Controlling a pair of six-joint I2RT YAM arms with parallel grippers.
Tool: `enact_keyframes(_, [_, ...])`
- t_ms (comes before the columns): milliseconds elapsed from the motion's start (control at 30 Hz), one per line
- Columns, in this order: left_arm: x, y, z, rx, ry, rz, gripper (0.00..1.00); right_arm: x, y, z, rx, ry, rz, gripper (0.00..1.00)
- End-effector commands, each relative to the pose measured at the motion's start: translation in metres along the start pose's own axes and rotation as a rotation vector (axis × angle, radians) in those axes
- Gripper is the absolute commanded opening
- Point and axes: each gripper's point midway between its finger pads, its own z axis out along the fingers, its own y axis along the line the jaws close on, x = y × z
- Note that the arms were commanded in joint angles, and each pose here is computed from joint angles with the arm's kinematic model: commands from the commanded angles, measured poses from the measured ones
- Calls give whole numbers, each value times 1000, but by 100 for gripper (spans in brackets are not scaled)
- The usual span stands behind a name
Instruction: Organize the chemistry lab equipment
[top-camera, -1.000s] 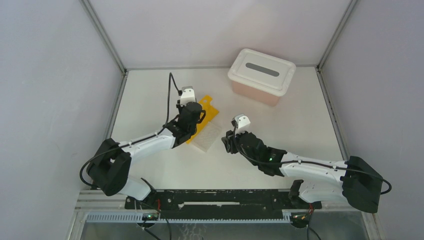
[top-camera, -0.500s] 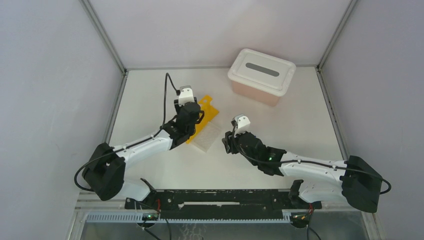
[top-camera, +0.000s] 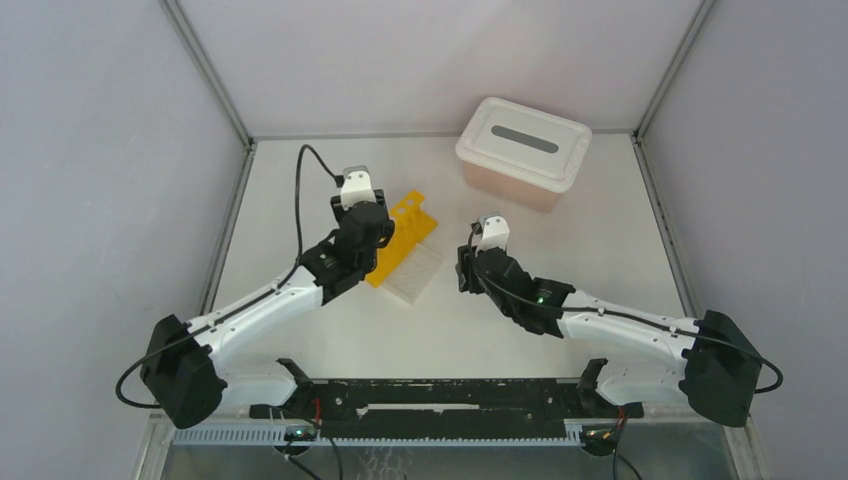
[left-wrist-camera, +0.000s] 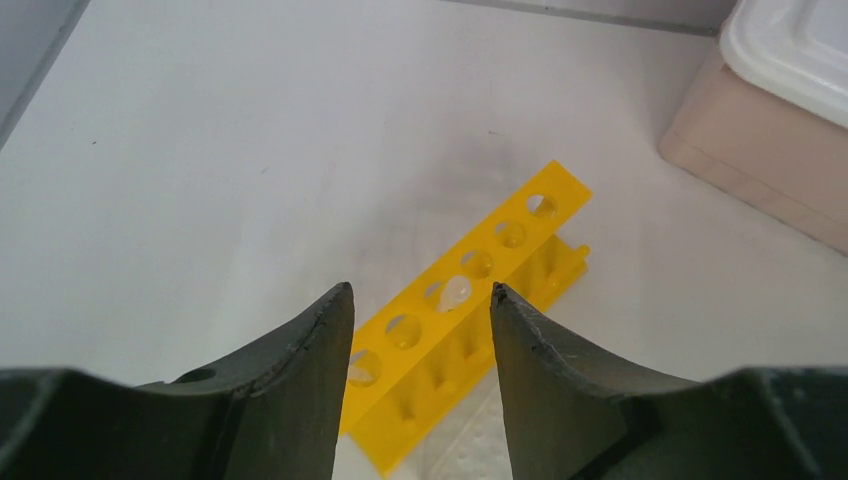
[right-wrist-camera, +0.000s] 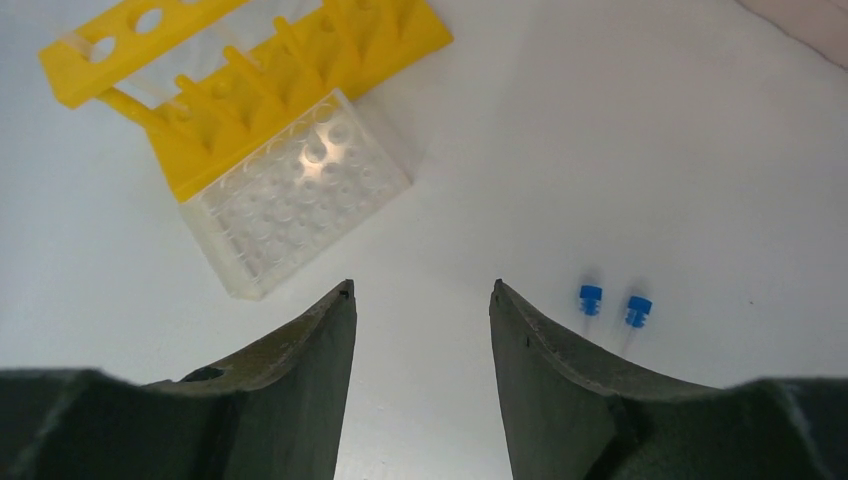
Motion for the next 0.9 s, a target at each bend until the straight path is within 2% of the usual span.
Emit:
enact_keyframes(0, [-44, -8, -26, 66, -43, -113, 58, -13, -3, 2, 50, 0, 30, 59])
enact_keyframes(200, [-44, -8, -54, 137, -25, -137, 59, -6, 0, 17, 94, 55, 47, 59])
enact_keyframes(433, [-28, -25, -77, 270, 54, -116, 59, 3, -34, 23, 231, 131, 112, 58])
enact_keyframes(600, [-12, -42, -92, 353, 129, -118, 58, 26, -61, 19, 310, 201, 131, 58])
enact_keyframes(867, [-4, -60, -109, 440, 174, -140, 58, 68, -82, 17, 369, 309, 176, 56])
